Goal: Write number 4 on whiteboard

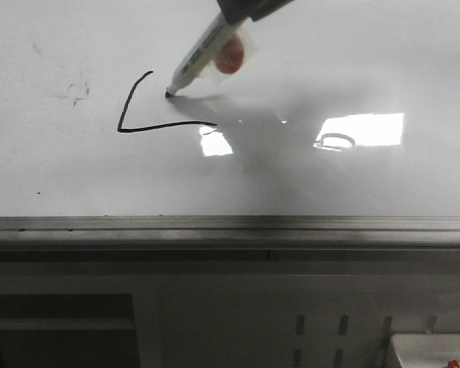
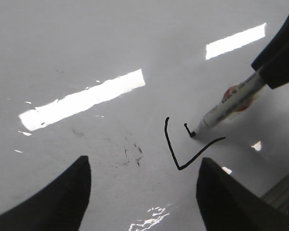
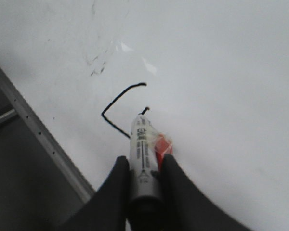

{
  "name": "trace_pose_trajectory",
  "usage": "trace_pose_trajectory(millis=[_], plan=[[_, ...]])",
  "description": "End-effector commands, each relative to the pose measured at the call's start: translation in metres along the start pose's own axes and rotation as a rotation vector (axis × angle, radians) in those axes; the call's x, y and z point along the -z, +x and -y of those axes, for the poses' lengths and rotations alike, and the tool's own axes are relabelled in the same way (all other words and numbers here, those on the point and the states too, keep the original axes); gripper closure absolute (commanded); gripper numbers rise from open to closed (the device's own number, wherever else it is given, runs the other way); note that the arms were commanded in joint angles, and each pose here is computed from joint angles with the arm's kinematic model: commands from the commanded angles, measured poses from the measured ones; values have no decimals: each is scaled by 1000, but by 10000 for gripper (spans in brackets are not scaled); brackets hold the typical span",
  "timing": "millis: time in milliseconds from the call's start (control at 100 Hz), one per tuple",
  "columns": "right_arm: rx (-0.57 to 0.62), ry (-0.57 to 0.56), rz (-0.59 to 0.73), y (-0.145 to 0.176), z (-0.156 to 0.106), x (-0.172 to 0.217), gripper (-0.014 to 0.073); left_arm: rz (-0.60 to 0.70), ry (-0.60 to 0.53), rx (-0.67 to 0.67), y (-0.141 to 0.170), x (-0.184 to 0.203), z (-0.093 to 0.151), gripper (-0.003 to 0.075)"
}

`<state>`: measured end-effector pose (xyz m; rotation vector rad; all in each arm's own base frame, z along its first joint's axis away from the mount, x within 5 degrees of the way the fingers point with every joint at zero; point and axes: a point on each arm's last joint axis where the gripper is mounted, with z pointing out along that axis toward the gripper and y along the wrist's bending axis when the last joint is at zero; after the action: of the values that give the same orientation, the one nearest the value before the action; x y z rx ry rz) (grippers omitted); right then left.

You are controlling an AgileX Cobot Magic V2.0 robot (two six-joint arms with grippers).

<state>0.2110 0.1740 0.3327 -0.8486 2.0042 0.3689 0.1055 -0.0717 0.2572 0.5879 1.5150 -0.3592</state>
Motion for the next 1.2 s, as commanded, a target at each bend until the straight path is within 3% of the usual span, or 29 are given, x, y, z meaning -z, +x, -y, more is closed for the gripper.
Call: trace_pose_trajectory(millis=[0,210,450,630,750,900,990,1040,1130,1190], plan=[[6,-12,3,1,-4,5,659,99,-10,13,-16,-1,-2,293],[41,-86,-24,14,-27,-1,659,101,14,-52,-16,-1,1,293],[74,-144,39,-16,-43,18,659,112,219,-425,-13,1,24,294],[127,-208,65,-29,-62,29,659,72,315,-402,-6,-8,37,294],[144,-238,81,-33,-71,33,659,54,306,-292,-4,-19,38,294],[156,-257,82,-33,-76,35,659,57,326,-265,-1,-29,42,300],[160,-261,71,-32,-77,35,659,50,323,-235,2,-33,43,381],[160,-262,67,-32,-77,35,659,40,322,-226,3,-35,43,487],[161,-262,62,-31,-77,35,659,35,323,-226,4,-36,43,744],[161,-262,62,-31,-77,35,659,38,324,-228,4,-36,43,741]])
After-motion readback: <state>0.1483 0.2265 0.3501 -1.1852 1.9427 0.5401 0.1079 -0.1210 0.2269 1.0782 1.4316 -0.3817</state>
